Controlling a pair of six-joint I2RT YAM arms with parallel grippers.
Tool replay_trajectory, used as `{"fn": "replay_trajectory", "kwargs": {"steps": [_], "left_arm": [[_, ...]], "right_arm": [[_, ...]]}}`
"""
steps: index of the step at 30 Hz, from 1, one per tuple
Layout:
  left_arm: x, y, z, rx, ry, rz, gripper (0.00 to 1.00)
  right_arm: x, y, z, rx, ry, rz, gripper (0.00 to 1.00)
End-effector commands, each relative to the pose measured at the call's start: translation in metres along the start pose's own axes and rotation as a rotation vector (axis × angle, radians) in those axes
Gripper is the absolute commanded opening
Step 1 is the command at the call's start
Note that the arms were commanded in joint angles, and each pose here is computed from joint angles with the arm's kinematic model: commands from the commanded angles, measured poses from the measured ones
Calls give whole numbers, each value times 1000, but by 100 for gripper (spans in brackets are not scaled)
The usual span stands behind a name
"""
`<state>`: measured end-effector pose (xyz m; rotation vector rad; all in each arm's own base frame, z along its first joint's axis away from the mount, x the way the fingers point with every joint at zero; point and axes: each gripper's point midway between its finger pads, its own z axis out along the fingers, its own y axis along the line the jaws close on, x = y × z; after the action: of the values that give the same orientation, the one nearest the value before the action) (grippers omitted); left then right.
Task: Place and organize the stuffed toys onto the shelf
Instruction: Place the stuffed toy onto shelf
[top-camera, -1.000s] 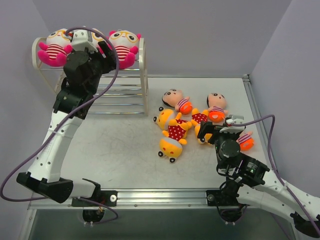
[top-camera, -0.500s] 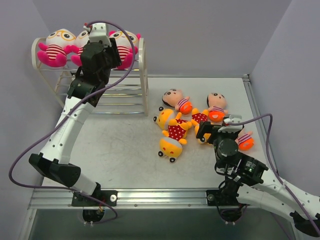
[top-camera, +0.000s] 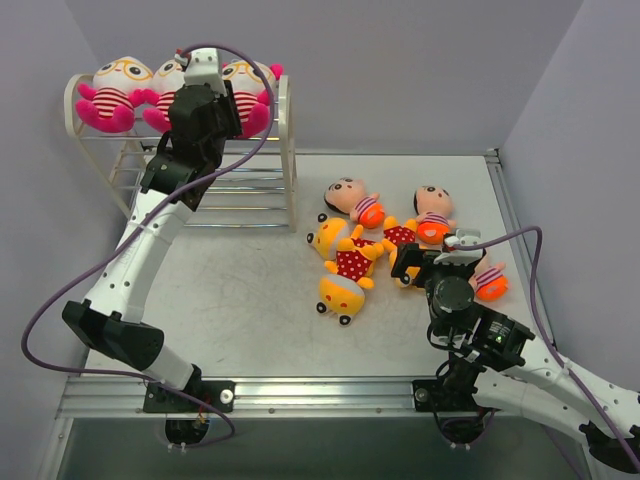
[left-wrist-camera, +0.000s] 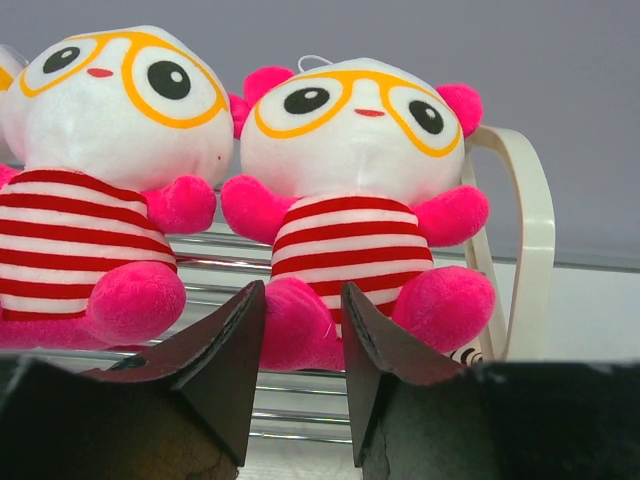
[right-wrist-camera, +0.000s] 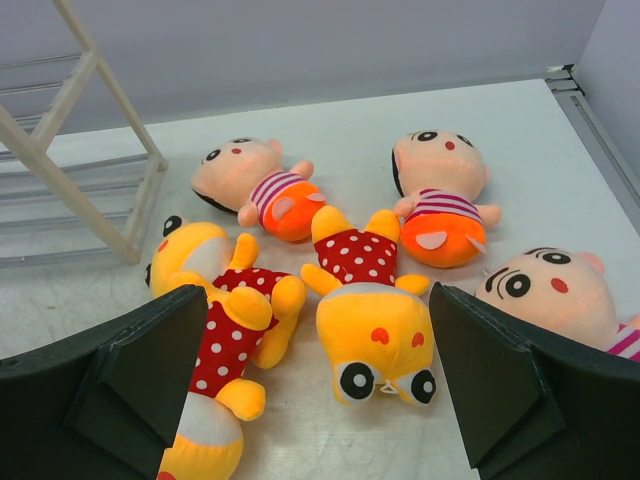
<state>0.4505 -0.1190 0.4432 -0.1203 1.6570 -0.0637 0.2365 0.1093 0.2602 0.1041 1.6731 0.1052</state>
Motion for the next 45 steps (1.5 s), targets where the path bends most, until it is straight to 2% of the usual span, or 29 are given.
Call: {"fn": "replay_trajectory", "kwargs": {"steps": [1,9,13,19,25,29,36,37,39,40,45], "left_arm": [[-22,4,-10,-9,-45,-22,45],[-49,-9,-27,89,-119,-74,56],[-56,-15,-32,130,-129,-89,58],[-71,-19,-48,180,-159,-126,67],[-87,-10,-74,194,-196,-140,76],[-94,0,-106,215,-207,-139,85],[-61,30,-150,185,-156,-116,89],[-41,33,-150,175,-109,-98,90],[-33,44,-169,174,-113,-104,92],[-12,47,-169,165,-70,-91,92],[26,82,-203,88,-48,-86,93]], "right_arm": [[-7,2,0,4,-18,19,99],[-6,2,0,2,-17,21,99],[-6,3,0,0,-17,20,99],[-8,2,-1,1,-20,27,100],[-10,1,-1,2,-23,28,100],[-12,0,-2,4,-25,29,100],[-17,-1,-3,8,-29,33,100],[-18,-1,-3,9,-29,33,100],[-17,-1,-2,14,-28,33,100],[-17,-1,-2,15,-26,30,100],[-17,5,1,19,-11,25,100]]}}
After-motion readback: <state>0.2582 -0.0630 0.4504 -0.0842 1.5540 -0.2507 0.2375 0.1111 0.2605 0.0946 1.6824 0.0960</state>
